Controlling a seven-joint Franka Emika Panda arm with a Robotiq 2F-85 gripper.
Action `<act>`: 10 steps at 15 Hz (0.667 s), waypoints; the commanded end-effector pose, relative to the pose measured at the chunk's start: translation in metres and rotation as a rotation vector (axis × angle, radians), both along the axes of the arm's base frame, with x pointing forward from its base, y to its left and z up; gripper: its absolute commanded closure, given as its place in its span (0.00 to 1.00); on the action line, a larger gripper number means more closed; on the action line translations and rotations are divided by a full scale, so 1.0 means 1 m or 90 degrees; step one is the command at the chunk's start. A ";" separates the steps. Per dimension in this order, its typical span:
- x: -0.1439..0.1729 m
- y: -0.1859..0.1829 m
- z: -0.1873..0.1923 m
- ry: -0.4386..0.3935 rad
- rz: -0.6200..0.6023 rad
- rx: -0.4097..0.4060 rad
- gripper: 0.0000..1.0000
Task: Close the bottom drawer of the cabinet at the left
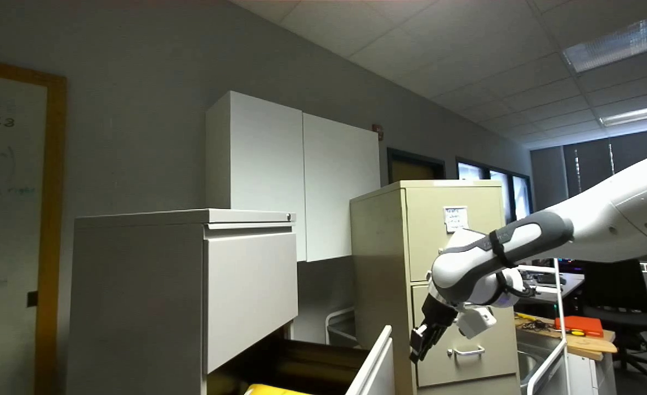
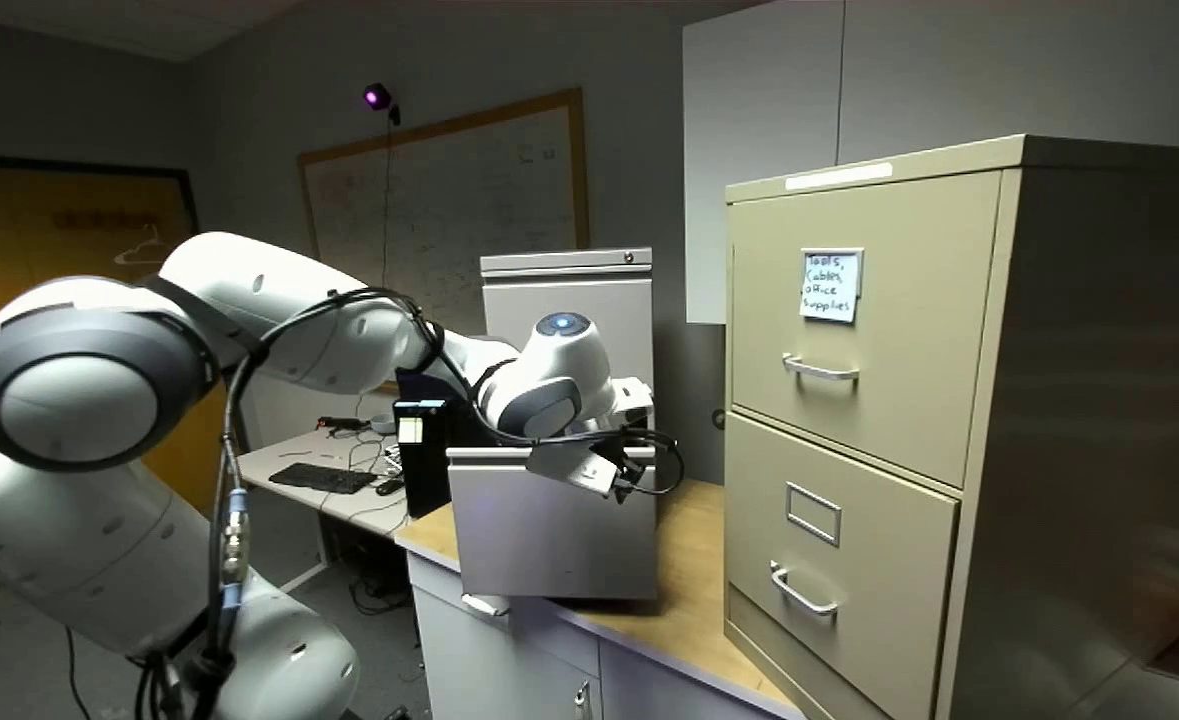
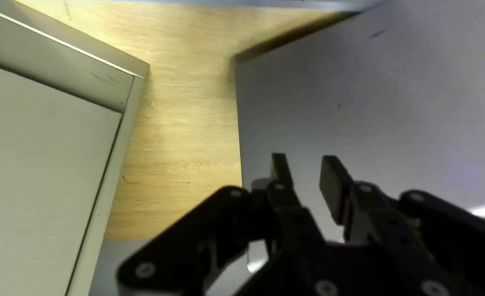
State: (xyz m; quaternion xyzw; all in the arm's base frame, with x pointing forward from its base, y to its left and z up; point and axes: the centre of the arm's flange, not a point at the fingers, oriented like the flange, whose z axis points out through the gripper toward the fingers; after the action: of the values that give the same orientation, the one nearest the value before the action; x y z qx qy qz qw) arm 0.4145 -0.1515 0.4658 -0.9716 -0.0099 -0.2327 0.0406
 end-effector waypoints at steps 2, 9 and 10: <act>0.047 0.005 0.007 -0.068 -0.004 0.097 1.00; 0.101 0.034 0.019 -0.105 0.049 0.159 1.00; 0.112 0.041 0.023 -0.110 0.064 0.162 1.00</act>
State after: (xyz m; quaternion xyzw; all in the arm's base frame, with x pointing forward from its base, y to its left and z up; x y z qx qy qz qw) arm 0.4791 -0.1262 0.4683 -0.9435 0.0002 -0.2947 0.1513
